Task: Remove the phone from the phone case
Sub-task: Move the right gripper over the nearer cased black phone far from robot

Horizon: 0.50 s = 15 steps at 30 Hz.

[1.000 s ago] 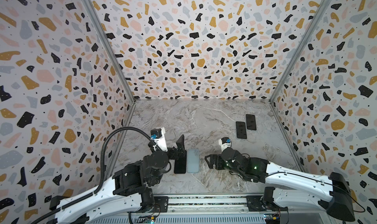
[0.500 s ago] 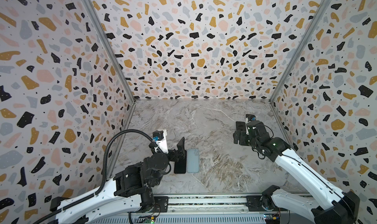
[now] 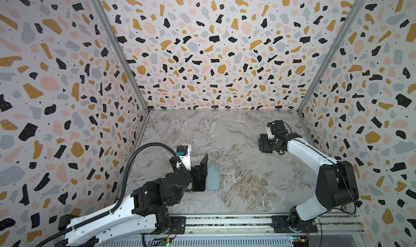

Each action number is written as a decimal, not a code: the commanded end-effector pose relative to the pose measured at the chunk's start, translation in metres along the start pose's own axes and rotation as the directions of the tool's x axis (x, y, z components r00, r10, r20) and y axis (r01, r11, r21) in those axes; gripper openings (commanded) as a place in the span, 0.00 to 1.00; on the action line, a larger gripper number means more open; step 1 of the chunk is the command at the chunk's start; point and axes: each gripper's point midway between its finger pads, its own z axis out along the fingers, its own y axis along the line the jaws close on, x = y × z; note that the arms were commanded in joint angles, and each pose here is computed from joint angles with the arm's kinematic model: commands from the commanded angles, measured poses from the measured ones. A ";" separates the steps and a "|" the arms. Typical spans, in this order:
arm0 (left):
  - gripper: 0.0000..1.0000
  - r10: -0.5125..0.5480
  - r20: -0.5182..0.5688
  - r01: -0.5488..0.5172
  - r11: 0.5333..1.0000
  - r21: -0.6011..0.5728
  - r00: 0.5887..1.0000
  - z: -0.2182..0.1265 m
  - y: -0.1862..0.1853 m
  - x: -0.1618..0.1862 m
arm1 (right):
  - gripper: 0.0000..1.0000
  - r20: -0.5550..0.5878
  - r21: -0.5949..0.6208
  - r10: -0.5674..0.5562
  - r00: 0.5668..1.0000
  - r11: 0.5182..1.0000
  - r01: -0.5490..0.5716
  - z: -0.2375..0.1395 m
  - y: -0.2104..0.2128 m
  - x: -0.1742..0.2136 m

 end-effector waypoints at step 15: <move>0.99 0.000 0.003 0.000 0.998 -0.067 1.000 0.000 0.018 0.013 | 0.96 -0.001 -0.060 0.044 0.999 0.997 -0.043 0.044 -0.020 -0.021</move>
